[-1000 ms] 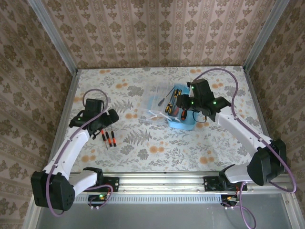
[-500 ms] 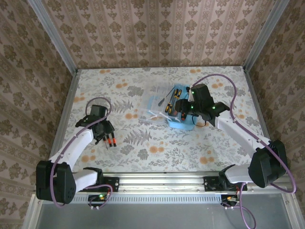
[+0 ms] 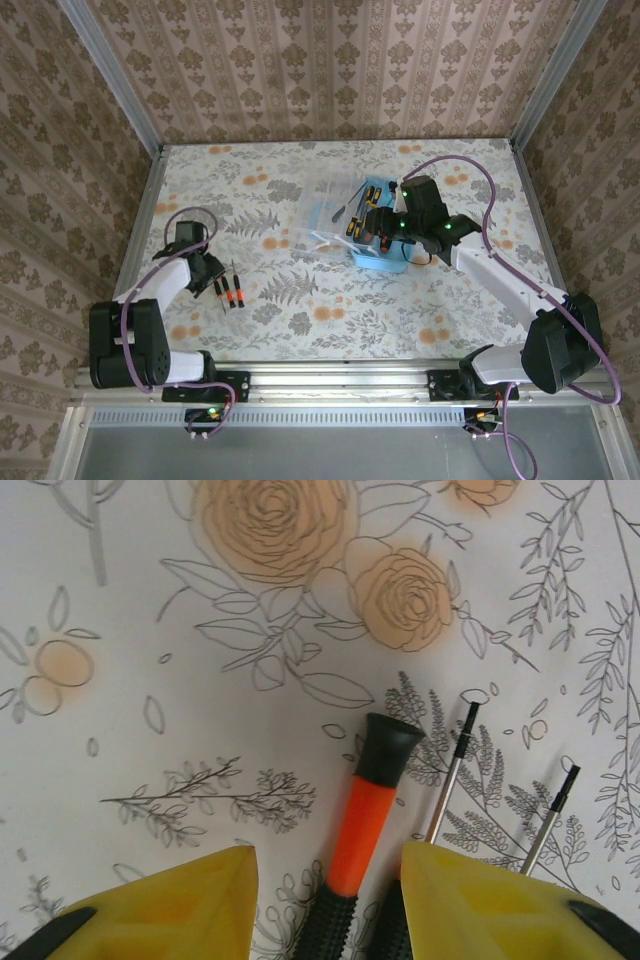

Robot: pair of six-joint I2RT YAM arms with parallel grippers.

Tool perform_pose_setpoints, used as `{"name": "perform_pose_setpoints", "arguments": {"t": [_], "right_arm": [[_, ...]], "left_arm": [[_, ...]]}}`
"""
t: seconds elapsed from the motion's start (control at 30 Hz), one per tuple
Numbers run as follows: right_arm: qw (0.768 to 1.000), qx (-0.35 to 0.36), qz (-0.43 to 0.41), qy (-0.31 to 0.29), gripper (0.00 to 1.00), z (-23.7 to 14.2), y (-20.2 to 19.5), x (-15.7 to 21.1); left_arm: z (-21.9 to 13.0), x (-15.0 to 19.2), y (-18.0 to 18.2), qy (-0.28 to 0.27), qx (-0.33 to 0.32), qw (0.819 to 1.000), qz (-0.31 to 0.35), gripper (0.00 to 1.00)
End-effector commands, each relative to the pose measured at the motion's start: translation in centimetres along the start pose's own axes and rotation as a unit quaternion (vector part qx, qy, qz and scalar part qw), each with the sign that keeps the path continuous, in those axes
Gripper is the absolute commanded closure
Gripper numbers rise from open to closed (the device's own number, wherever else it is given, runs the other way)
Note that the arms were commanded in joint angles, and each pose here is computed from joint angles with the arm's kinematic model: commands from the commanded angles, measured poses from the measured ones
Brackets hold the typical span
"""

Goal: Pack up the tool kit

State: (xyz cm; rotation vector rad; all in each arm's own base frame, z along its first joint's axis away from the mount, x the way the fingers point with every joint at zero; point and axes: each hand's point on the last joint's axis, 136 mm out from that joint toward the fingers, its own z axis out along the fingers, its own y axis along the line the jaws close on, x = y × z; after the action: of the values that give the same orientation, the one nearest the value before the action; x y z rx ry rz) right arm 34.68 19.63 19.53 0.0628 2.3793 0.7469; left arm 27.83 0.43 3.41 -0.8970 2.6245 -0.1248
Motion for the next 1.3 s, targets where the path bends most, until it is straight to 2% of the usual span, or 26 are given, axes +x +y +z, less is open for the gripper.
{"name": "perform_pose_setpoints", "arguments": {"t": [0.0, 0.17, 0.6, 0.63, 0.7, 0.77, 1.03, 1.27], "right_arm": [[1.0, -0.005, -0.006, 0.002, 0.65, 0.1, 0.1, 0.4], [1.0, -0.007, -0.005, 0.001, 0.65, 0.1, 0.2, 0.3], [1.0, -0.007, -0.007, 0.001, 0.65, 0.0, 0.2, 0.3], [1.0, -0.007, -0.007, 0.001, 0.65, 0.0, 0.2, 0.3], [1.0, -0.007, -0.008, 0.0, 0.65, 0.0, 0.2, 0.3], [1.0, -0.006, -0.008, -0.001, 0.65, -0.1, 0.1, 0.3], [1.0, -0.011, -0.007, -0.006, 0.65, -0.5, 0.4, 0.1], [1.0, -0.019, -0.004, -0.006, 0.64, -0.5, 0.8, 0.0]], "left_arm": [[0.4, -0.3, -0.2, 0.003, 0.012, 1.0, 0.012, 0.59], [1.1, -0.6, 0.2, 0.008, 0.007, 1.0, 0.007, 0.66], [1.4, -1.2, 0.4, 0.015, -0.004, 1.0, 0.026, 0.68], [1.4, -1.2, 0.4, 0.016, -0.006, 0.999, 0.028, 0.69], [1.5, -1.1, 0.6, 0.017, -0.009, 0.999, 0.029, 0.78], [1.4, -1.1, 0.7, 0.017, -0.01, 0.999, 0.031, 0.81], [0.3, -1.2, 0.9, 0.011, -0.017, 0.999, 0.045, 0.91], [-2.3, -1.6, 0.7, -0.017, -0.009, 0.998, 0.056, 0.95]]}}
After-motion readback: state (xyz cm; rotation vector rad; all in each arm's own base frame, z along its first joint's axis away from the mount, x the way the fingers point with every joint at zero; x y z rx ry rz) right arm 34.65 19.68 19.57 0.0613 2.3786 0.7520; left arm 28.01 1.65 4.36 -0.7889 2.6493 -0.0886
